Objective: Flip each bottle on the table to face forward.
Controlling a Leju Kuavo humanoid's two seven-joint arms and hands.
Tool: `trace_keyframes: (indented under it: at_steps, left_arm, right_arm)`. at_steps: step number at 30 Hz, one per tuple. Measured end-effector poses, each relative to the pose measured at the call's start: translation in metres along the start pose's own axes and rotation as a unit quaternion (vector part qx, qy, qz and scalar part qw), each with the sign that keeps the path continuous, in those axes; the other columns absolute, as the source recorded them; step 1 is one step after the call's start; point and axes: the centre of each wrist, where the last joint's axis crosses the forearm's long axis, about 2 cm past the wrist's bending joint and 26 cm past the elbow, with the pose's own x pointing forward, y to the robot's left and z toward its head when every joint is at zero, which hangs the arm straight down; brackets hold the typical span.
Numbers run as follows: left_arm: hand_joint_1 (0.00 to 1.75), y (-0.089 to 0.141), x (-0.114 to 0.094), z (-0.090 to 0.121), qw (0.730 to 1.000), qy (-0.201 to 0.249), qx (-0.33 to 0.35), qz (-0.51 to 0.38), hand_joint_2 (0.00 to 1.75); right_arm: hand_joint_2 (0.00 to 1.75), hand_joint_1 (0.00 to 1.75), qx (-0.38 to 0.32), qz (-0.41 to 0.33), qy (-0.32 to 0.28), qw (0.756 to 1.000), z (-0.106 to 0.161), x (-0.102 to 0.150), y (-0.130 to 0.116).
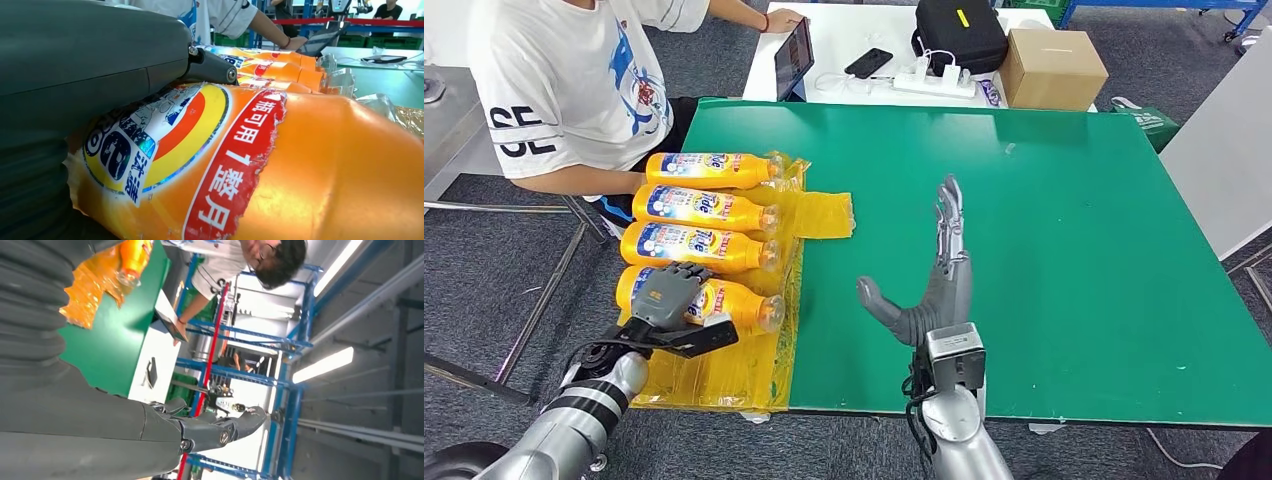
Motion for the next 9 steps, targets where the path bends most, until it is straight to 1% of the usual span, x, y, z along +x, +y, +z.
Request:
trace_keyframes:
  at_steps: [9]
  left_arm:
    - [1.75, -0.0007, -0.0002, -0.0021, 1.000, -0.001, -0.009, 0.000, 1.75]
  right_arm:
    - [1.75, 0.00, 0.013, -0.002, 0.016, 1.000, 0.0046, -0.0054, 0.0029]
